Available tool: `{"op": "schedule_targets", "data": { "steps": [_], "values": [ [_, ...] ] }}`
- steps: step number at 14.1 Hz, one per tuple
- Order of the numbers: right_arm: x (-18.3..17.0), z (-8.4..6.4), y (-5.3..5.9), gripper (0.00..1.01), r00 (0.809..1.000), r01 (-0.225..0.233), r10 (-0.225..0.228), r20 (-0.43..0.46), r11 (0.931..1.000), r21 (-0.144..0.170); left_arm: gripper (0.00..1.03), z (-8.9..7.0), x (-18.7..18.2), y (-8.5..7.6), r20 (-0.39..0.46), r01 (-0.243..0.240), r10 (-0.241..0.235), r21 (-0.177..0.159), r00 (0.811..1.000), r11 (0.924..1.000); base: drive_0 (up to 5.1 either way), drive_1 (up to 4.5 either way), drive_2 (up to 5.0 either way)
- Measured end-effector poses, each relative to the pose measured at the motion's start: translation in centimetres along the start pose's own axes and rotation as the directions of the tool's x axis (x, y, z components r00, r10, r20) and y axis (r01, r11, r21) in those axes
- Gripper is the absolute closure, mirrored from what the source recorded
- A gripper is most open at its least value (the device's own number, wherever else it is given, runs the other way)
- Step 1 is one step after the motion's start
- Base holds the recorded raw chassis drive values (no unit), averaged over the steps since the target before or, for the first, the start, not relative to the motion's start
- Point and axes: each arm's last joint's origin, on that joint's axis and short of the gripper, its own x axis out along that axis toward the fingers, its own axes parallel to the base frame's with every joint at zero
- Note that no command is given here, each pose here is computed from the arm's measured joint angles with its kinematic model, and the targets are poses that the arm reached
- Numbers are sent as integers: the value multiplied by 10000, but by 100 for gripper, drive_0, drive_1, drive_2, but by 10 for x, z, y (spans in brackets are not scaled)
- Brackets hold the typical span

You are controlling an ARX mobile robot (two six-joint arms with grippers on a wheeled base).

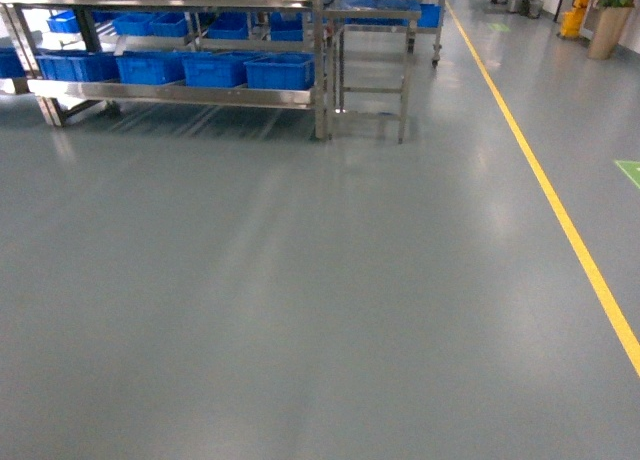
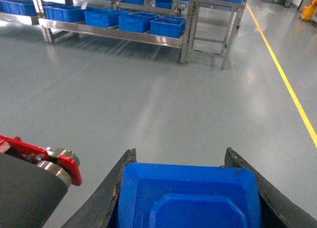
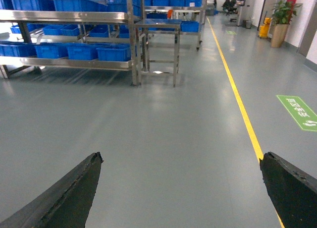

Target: Pick blue part to blue bin on bottom shelf

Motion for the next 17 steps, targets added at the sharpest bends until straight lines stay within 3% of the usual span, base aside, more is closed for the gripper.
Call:
{"op": "schedule_targets", "data": {
  "steps": [17],
  "values": [
    [0, 0, 0, 3, 10000, 0, 0, -8, 10000, 0, 59, -1, 0, 0, -12, 10, -10, 3, 10000, 10000, -166, -166, -166]
  ]
}}
